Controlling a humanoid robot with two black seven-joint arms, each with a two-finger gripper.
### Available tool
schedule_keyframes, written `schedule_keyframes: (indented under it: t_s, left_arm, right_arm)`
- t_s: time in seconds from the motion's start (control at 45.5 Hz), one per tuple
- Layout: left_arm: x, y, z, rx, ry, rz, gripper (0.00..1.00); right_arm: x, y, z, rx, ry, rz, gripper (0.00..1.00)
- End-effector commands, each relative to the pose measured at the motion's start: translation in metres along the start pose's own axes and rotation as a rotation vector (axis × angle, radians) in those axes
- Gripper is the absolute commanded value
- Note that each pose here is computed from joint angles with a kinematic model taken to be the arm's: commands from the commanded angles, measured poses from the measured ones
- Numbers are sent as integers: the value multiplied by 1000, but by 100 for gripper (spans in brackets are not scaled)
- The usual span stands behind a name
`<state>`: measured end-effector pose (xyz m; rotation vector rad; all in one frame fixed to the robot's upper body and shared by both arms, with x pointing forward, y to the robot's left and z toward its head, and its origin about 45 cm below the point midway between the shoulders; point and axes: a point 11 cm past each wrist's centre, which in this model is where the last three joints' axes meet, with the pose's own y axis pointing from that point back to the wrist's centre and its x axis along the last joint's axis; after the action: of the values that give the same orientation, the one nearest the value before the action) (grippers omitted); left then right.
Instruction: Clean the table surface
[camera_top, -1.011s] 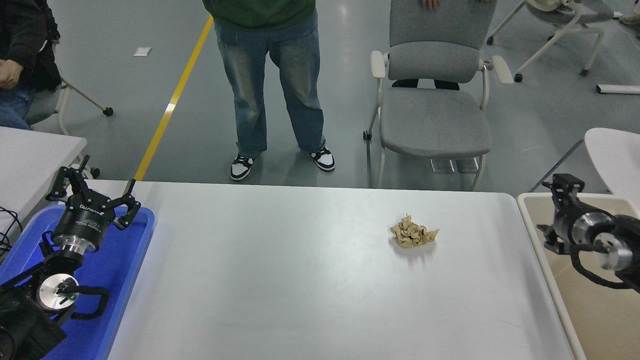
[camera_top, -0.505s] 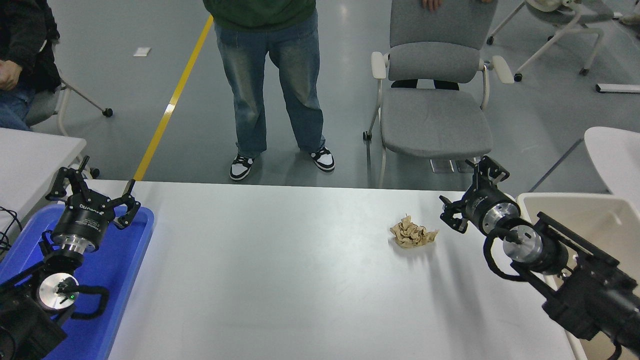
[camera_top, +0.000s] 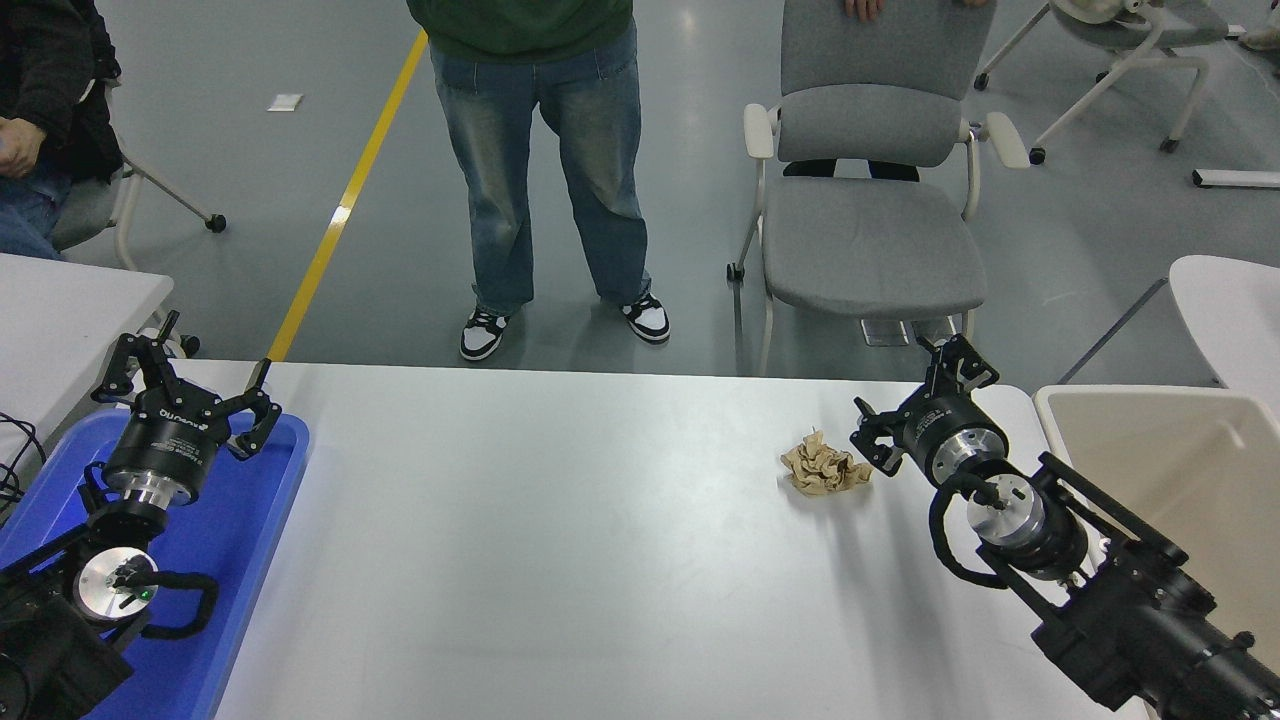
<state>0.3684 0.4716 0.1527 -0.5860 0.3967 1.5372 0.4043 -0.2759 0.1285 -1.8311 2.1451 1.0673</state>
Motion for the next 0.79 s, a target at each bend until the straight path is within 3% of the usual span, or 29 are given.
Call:
schedule_keyframes:
  t_s: [0.0,0.396,0.769]
  left_arm:
    - [0,0,0,0,0,0,100]
    - [0,0,0,0,0,0,100]
    - [0,0,0,0,0,0,100]
  right_arm:
    - [12,2,0,5,164,0,99]
    - [25,3,-2,3,248,15,99]
    - [6,13,-29,-10,995,-181,98]
